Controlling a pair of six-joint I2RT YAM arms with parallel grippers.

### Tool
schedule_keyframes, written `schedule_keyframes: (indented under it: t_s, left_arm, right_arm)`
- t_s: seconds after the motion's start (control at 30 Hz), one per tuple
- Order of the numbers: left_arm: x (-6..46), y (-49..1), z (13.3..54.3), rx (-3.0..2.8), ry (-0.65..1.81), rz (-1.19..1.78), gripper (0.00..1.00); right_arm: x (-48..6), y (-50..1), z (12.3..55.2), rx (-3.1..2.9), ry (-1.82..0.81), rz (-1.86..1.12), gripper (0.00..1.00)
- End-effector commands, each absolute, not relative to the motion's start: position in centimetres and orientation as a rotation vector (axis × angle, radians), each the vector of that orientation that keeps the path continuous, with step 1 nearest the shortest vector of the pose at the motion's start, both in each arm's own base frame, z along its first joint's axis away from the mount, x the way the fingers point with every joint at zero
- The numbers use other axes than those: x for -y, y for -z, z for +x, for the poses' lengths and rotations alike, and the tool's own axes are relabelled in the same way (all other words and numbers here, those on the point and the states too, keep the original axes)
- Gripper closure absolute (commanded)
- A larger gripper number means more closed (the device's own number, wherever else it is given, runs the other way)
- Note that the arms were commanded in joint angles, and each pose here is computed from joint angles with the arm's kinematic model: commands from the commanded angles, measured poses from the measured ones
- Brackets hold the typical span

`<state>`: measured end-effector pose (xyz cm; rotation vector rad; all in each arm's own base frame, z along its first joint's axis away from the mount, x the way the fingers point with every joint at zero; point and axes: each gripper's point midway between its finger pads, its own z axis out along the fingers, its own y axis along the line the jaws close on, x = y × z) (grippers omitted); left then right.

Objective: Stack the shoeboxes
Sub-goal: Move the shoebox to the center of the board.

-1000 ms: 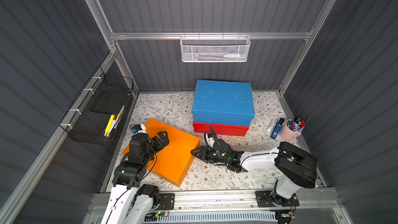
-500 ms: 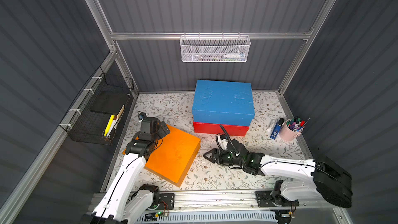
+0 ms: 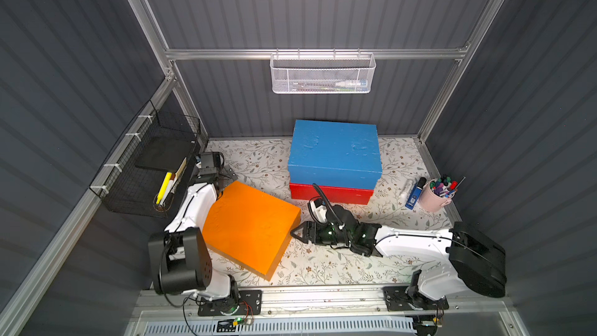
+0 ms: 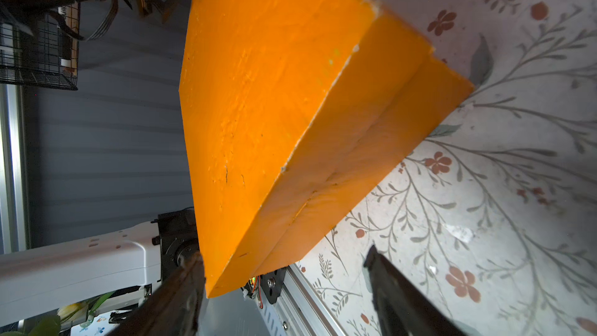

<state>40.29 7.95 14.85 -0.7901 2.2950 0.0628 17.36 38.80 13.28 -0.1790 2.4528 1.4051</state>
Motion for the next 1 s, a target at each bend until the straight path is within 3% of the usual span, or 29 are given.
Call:
schedule_keyframes:
  t_s: [0.0, 0.43, 0.67, 0.97]
  left_arm:
    - [-9.1, -13.5, 41.1, -2.312, -0.045, -0.843, 0.01]
    - [-4.6, -12.7, 35.3, -2.402, 0.204, -0.797, 0.01]
    - [-0.6, -12.9, 33.3, -2.392, 0.458, -0.745, 0.01]
    - [5.5, -13.5, 31.4, -2.439, 0.556, -0.578, 0.01]
  right_arm:
    - [-40.1, -14.5, 17.5, -2.407, -1.453, -0.22, 0.2]
    - [-38.8, -13.5, 19.5, -2.41, -1.298, -0.128, 0.19]
    - [-36.9, -12.7, 20.5, -2.412, -1.253, -0.046, 0.22]
    - [-32.2, -12.2, 22.0, -2.421, -1.161, 0.065, 0.29]
